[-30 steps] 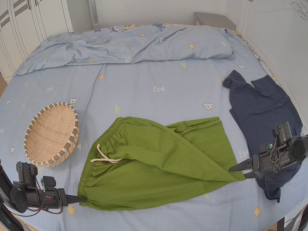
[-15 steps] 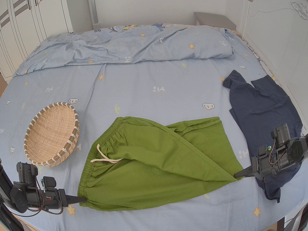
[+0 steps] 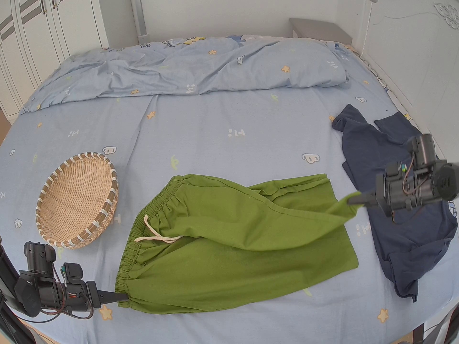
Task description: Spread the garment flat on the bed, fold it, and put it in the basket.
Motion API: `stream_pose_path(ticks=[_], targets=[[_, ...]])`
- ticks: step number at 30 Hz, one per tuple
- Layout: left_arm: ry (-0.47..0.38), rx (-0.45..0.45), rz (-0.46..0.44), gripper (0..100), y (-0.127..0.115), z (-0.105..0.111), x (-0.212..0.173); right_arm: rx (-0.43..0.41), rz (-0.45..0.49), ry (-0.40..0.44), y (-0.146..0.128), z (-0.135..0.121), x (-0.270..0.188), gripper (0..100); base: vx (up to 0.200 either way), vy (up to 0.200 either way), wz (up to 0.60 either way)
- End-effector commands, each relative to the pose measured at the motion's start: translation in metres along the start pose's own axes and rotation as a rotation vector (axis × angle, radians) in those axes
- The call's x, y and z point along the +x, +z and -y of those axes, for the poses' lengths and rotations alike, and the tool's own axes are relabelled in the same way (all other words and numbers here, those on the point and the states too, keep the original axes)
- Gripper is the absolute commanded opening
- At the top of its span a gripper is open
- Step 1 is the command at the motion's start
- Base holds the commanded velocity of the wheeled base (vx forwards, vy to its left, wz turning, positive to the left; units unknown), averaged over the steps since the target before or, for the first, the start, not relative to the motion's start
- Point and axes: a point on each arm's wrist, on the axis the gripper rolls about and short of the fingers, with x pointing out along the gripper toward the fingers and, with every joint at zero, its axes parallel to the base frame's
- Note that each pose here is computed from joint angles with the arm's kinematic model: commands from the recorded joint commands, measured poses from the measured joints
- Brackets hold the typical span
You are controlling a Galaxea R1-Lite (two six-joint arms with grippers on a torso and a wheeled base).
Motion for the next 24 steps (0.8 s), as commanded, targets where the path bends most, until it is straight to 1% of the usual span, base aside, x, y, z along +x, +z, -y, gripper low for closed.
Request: stream_pose_path(ticks=[1,2,3,6,7,8,9,10,11,12,13,14,15,22,24], targets=[[0.004,-0.004,0.009,0,0.001,-0.001,-0.001,-0.095,0.112,0.084,0.094,-0.057,0.008,0,0.000,0.000,0.00],[0.004,-0.003,0.012,0,0.002,-0.001,-0.001,-0.099,0.115,0.087,0.098,-0.059,0.010,0,0.000,0.000,0.00],[0.006,-0.006,0.015,0,0.002,-0.002,-0.002,-0.114,0.131,0.092,0.116,-0.065,0.013,0,0.000,0.000,0.00],[0.007,-0.007,0.017,0,0.002,-0.002,-0.002,-0.121,0.144,0.091,0.145,-0.072,0.021,0,0.000,0.000,0.00],[0.009,-0.007,0.018,0,0.002,-0.002,-0.002,-0.061,0.081,0.052,0.141,-0.057,0.036,0,0.000,0.000,0.00],[0.009,-0.007,0.018,0,0.002,-0.002,-0.002,-0.054,0.074,0.047,0.141,-0.056,0.038,0,0.000,0.000,0.00],[0.009,-0.006,0.019,0,0.003,-0.002,-0.002,0.039,-0.029,-0.017,0.131,-0.031,0.059,0,0.000,0.000,0.00],[0.009,-0.006,0.019,0,0.003,-0.002,-0.002,0.057,-0.052,-0.030,0.129,-0.025,0.064,0,0.000,0.000,0.00],[0.009,-0.007,0.018,0,0.003,-0.002,-0.001,0.106,-0.109,-0.058,0.123,-0.010,0.076,0,0.000,0.000,0.00],[0.009,-0.007,0.018,0,0.003,-0.002,-0.001,0.106,-0.109,-0.058,0.123,-0.010,0.076,0,0.000,0.000,0.00],[0.009,-0.007,0.018,0,0.003,-0.002,-0.001,0.133,-0.138,-0.073,0.120,-0.003,0.081,100,0.000,0.000,0.00],[0.009,-0.009,0.017,0,0.003,-0.002,-0.001,0.152,-0.159,-0.082,0.117,0.004,0.085,100,0.000,0.000,0.00],[0.009,-0.007,0.018,0,0.003,-0.002,-0.001,0.154,-0.159,-0.083,0.118,0.005,0.085,100,0.000,0.000,0.00],[0.011,-0.009,0.017,0,0.002,-0.002,-0.002,0.168,-0.155,-0.081,0.119,0.008,0.080,100,0.000,0.000,0.00],[0.011,-0.010,0.016,0,0.003,-0.003,-0.001,0.179,-0.168,-0.088,0.118,0.007,0.076,100,0.000,0.000,0.00]])
